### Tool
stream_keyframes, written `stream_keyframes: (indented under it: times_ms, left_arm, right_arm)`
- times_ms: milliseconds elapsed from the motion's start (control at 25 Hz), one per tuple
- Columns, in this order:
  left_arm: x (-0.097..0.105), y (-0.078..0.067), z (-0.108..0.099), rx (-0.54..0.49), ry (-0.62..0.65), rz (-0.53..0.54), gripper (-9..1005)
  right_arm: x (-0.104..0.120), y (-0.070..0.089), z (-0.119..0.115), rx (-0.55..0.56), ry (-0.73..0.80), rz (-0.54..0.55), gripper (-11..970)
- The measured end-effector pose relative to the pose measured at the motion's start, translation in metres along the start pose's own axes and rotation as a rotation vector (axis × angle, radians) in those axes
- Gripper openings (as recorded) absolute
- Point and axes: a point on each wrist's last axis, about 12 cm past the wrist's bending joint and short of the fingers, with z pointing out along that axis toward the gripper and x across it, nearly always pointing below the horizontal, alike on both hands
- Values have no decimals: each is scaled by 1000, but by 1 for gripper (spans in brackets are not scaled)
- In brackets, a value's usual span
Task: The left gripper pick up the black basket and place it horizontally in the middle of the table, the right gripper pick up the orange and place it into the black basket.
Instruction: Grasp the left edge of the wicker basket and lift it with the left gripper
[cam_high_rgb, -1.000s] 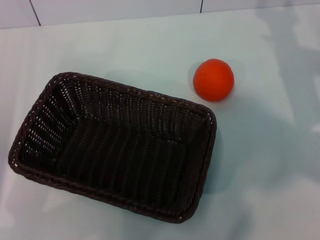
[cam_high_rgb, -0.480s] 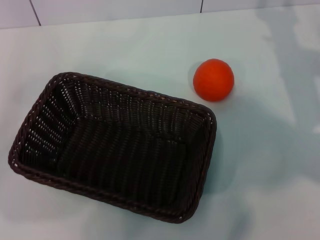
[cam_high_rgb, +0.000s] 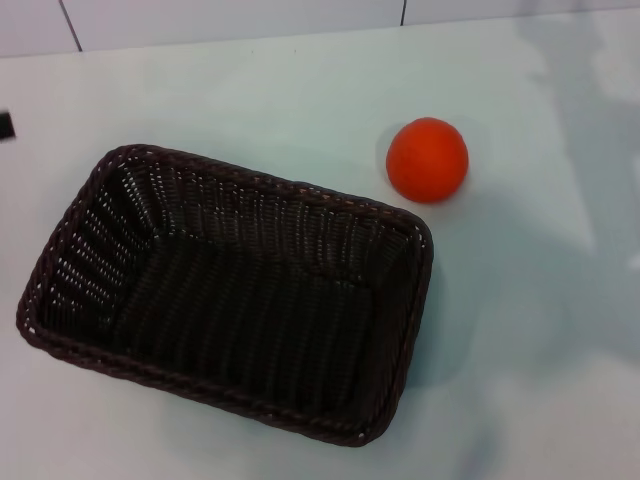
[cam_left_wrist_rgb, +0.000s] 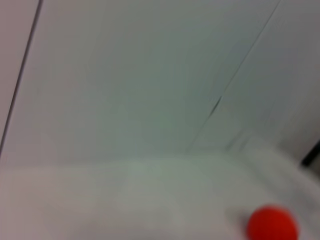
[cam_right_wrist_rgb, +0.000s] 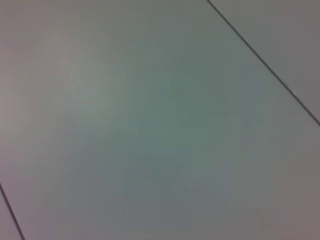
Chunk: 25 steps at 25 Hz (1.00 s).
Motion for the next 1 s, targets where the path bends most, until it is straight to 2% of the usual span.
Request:
stream_keyframes:
  times_ms: [240,400,720,1000]
  left_arm:
    - [-19,-11,22,-121,252,-24,793]
    - [-28,-22,45,-171,389,-46,793]
    - [-29,-34,73,-218,525,-25,791]
    - [-22,-41,94,-250,622,-4,789]
  right_arm:
    - [0,1,-1,-5,0,2,714]
    - [-1,2,-2,-15,-4,2,714]
    - [-2,6,-4,-39,-22,2,715]
    - [-4,9,-4,-57,-38,-1,715]
